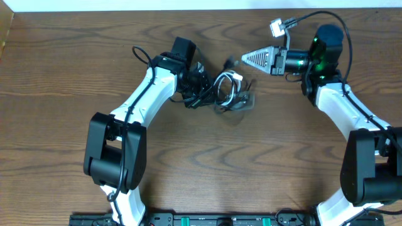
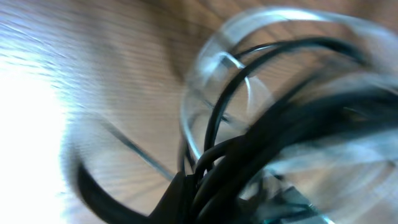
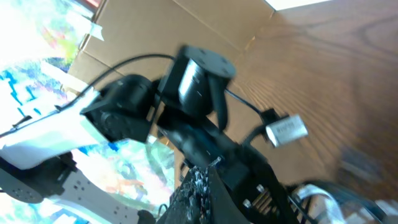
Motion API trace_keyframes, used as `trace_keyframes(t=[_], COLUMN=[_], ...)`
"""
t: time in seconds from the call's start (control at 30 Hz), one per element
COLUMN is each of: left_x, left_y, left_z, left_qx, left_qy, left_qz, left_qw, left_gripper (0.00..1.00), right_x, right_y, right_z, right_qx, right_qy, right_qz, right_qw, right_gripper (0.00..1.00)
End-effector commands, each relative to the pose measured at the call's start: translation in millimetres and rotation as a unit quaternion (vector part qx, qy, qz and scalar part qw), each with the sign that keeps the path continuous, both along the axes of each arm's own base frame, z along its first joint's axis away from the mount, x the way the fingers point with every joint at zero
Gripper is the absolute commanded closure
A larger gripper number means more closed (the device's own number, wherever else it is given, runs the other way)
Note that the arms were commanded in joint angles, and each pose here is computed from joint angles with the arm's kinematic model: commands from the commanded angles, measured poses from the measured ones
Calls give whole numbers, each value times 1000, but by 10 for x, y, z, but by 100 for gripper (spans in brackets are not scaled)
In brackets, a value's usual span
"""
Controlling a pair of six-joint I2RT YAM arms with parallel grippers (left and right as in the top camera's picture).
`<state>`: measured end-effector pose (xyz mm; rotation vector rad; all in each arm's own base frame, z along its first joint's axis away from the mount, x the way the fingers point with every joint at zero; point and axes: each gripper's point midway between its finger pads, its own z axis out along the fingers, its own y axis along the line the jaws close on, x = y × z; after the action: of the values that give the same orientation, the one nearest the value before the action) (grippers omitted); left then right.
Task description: Untangle cables
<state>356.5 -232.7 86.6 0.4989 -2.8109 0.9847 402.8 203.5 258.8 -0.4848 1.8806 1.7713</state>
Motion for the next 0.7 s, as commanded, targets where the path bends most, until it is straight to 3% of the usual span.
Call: trace_keyframes(t=[0.0,0.13,0.23,0.43,0.67], left_x=[16,-1,7,6,-2], left_y=[121,120,117,116,102], left_z=[-192,-201,-200,-199,-190], left_qx=[50,54,54,54,49], left_qy=[-41,-49,-43,0,88], left_qz=[-46,-62,-51,9,126], left_qw=[997,995,996,999,987], left_gripper=[92,92,92,92,92], right_x=[18,163,156,-145,-283], right_y=[-34,-58,-58,45,147], right_z=[265,259,255,179,-209], right_qx=[7,15,12,1,-31], right_qy=[-4,53,36,-10,41], right_qz=[-15,-59,-57,30,39], right_qw=[1000,997,998,1000,998], right_gripper=[99,99,99,67,59])
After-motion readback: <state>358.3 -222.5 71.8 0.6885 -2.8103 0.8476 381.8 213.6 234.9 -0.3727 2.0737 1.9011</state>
